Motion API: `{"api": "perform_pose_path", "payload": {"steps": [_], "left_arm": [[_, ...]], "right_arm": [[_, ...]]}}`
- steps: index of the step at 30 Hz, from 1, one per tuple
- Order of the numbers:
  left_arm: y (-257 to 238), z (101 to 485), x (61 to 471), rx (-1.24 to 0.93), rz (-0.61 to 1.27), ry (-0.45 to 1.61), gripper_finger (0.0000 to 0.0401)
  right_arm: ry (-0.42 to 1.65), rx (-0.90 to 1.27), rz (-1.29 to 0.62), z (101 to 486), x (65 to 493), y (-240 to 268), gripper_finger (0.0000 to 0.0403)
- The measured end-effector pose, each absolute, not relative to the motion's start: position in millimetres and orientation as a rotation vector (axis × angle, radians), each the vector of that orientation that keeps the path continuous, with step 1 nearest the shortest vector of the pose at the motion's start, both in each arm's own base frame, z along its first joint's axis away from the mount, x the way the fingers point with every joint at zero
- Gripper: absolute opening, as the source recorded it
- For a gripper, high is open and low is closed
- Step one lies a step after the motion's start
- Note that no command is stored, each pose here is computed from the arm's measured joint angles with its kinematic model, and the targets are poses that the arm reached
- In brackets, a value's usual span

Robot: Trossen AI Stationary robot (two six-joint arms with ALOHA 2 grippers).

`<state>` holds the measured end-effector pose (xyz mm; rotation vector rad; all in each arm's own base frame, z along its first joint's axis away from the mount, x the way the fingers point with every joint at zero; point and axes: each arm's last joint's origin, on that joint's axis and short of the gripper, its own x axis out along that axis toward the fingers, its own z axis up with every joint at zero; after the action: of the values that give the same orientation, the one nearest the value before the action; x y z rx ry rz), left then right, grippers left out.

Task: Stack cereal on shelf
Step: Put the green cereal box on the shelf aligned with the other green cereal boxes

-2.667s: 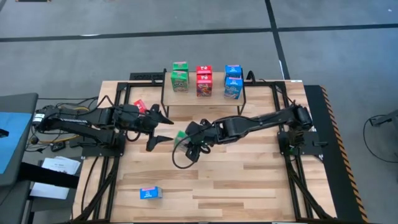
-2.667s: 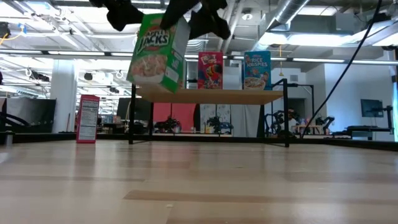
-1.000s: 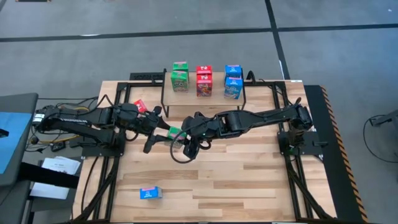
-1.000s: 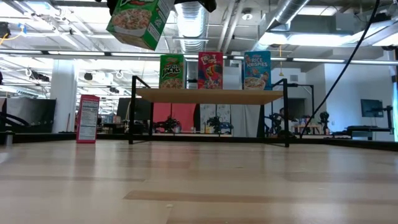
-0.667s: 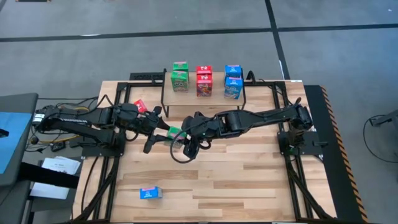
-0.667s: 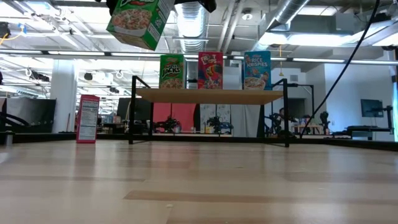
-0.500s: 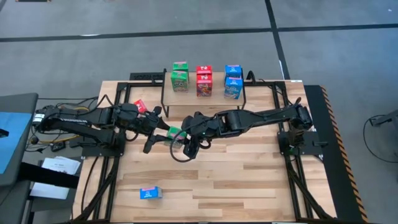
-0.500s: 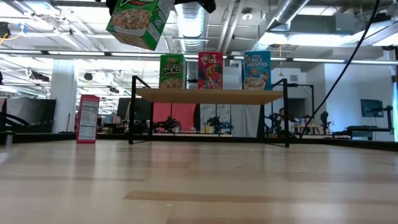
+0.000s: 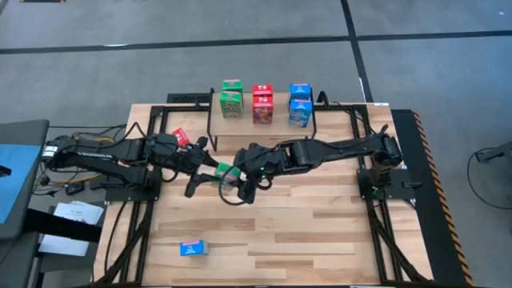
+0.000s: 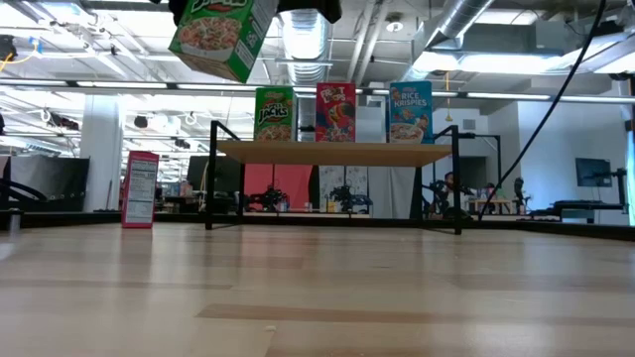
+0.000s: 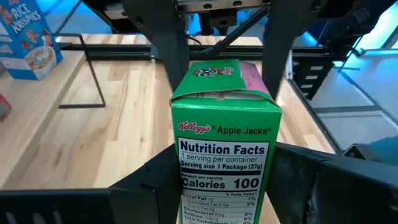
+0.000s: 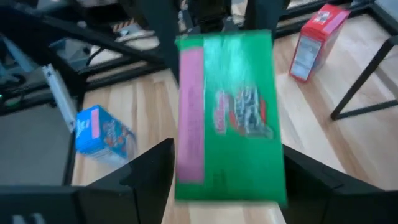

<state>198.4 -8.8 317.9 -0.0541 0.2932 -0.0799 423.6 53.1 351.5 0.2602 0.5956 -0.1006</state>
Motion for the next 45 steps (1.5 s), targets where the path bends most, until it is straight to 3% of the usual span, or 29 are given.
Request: {"api": "perform_pose_path", "payload": {"steps": [6, 12, 22, 45], "left_arm": [[-6.2, 323.8, 195.7, 0.016, -0.070, 0.244, 0.0171], [8.1, 329.2, 190.1, 0.049, 0.041, 0.211, 0.0171], [46.3, 295.6, 189.8, 0.054, 0.174, 0.009, 0.0171], [126.8, 258.2, 185.9, -0.010, 0.277, 0.024, 0.0171]], "right_arm": [[0.603, 0.266, -0.077, 377.2, 397.2, 50.4, 0.0270], [0.468, 0.225, -0.038, 423.2, 362.2, 48.4, 0.0270], [0.366, 0.166, 0.048, 466.0, 309.1, 60.7, 0.0270], [0.430, 0.140, 0.077, 467.5, 288.8, 72.6, 0.0270]]}}
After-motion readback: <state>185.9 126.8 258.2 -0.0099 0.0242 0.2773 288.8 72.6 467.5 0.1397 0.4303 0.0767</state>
